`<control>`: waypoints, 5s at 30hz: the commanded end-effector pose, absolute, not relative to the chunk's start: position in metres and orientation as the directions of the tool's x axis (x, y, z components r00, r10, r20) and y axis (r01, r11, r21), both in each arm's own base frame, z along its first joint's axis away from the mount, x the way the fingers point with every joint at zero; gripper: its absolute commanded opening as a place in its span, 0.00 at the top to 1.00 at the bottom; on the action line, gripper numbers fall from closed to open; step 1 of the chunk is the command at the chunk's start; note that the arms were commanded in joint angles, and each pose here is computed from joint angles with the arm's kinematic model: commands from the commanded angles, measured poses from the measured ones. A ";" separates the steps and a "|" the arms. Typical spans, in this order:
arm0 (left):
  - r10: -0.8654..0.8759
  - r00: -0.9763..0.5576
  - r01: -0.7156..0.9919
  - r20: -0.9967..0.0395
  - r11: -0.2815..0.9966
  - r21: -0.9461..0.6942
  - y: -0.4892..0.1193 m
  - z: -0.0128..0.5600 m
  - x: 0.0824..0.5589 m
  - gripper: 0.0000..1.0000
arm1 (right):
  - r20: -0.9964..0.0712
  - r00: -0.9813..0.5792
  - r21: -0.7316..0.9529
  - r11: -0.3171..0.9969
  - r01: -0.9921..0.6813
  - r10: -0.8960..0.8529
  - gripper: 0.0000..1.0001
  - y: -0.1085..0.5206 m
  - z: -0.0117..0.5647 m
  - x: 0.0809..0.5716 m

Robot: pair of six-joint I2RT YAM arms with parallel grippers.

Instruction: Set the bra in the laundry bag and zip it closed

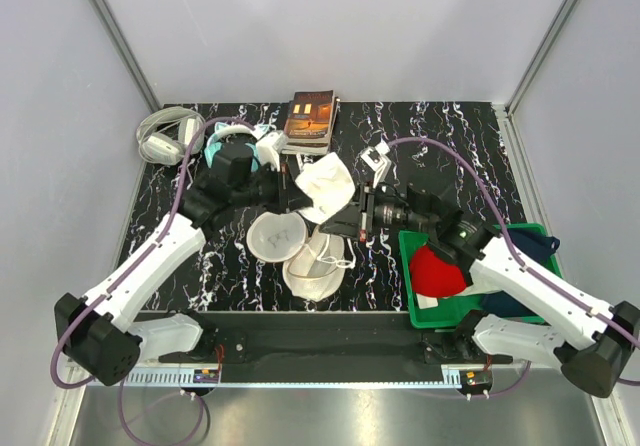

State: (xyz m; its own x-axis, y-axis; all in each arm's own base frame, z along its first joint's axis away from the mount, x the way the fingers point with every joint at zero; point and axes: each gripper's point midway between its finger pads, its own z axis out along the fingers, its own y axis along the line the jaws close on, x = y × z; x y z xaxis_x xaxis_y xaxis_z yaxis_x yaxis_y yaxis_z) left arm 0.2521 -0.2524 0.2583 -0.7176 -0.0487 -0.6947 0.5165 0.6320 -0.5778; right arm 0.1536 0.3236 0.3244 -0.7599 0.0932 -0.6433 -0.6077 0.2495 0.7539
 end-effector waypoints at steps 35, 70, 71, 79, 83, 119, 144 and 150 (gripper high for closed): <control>-0.103 -0.800 0.442 -0.591 0.565 -0.697 -0.276 0.185 0.236 1.00 | -0.488 -0.867 0.733 0.587 -0.343 0.103 0.40 0.341 0.312 0.246; -0.165 -0.831 0.359 -0.531 0.570 -0.739 -0.249 0.170 0.237 1.00 | -0.619 -0.780 0.609 0.573 -0.548 -0.089 0.35 0.327 0.294 0.207; -0.173 -0.829 0.354 -0.531 0.572 -0.740 -0.247 0.173 0.238 1.00 | -0.608 -0.783 0.587 0.592 -0.553 -0.129 0.36 0.322 0.268 0.196; -0.244 -0.835 0.314 -0.493 0.524 -0.792 -0.237 0.205 0.242 1.00 | -0.768 -0.640 0.580 0.450 -0.679 0.023 0.27 0.308 0.275 0.162; -0.284 -0.846 0.282 -0.451 0.480 -0.831 -0.237 0.223 0.245 1.00 | -0.798 -0.600 0.571 0.400 -0.717 0.062 0.21 0.308 0.254 0.156; -0.347 -0.850 0.270 -0.396 0.358 -0.894 -0.236 0.275 0.244 1.00 | -0.861 -0.475 0.509 0.279 -0.814 0.184 0.97 0.327 0.252 0.157; -0.279 -0.866 0.248 -0.414 0.479 -0.842 -0.229 0.208 0.210 1.00 | -0.770 -0.629 0.585 0.516 -0.626 0.110 1.00 0.375 0.284 0.232; -0.290 -0.872 0.222 -0.395 0.484 -0.846 -0.225 0.199 0.208 1.00 | -0.735 -0.676 0.573 0.578 -0.580 0.051 0.63 0.365 0.266 0.226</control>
